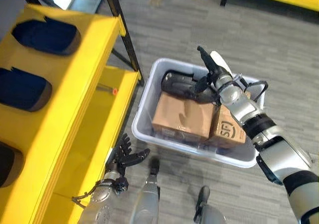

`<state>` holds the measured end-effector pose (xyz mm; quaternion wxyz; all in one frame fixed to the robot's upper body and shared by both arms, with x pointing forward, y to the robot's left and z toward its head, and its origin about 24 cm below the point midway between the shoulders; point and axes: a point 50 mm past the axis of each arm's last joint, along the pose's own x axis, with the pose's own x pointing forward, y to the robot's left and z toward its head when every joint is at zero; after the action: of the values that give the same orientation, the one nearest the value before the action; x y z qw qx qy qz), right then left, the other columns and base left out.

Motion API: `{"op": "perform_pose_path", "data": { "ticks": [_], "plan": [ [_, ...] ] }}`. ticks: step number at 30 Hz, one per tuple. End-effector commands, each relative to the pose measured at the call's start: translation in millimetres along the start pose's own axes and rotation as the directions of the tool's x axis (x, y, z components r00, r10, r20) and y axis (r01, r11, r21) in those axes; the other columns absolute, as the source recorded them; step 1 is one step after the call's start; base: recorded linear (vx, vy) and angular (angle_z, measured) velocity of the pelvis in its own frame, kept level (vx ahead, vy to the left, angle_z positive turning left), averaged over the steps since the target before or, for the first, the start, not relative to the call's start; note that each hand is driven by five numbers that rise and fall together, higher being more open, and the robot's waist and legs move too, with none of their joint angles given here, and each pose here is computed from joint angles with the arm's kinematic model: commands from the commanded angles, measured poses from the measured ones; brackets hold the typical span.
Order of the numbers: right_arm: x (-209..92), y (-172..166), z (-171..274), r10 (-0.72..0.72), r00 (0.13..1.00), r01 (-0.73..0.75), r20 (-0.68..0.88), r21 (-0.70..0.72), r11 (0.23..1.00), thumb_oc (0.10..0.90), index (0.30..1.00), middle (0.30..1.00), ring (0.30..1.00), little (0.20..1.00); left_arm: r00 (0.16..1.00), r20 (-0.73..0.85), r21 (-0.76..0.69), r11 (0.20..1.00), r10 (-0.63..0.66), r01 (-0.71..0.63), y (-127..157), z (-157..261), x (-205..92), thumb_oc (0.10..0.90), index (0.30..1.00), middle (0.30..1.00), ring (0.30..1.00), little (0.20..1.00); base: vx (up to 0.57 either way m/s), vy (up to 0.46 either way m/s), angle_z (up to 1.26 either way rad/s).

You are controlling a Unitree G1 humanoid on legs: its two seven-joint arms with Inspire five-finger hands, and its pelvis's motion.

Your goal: Move parts from the plastic box to the shelf.

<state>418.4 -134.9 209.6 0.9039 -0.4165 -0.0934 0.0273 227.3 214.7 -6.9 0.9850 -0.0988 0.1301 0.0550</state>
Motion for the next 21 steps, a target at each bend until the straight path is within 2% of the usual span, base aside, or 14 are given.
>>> {"op": "perform_pose_path", "data": {
  "ticks": [1, 10, 21],
  "plan": [
    [10, -41, 56, -0.141, 0.972, 0.143, 0.188, 0.003, 0.990, 0.900, 1.000, 1.000, 1.000, 1.000, 0.977, 0.208, -0.004, 0.999, -0.037, 0.039, -1, 41, -2, 0.900, 1.000, 1.000, 1.000, 1.000, -0.03, 0.031, 0.14],
    [19, -43, 71, -0.158, 0.974, 0.167, 0.163, -0.039, 0.985, 0.900, 1.000, 1.000, 1.000, 1.000, 0.969, 0.237, 0.004, 0.998, -0.064, 0.065, -15, 51, 8, 0.900, 1.000, 1.000, 1.000, 1.000, 0.00, 0.009, 0.05],
    [22, -64, 71, -0.205, 0.969, 0.221, 0.139, -0.112, 0.969, 0.900, 1.000, 1.000, 1.000, 1.000, 0.954, 0.286, 0.000, 0.995, -0.094, 0.098, -27, 64, 14, 0.900, 1.000, 1.000, 1.000, 1.000, 0.02, 0.002, 0.08]
  ]
}}
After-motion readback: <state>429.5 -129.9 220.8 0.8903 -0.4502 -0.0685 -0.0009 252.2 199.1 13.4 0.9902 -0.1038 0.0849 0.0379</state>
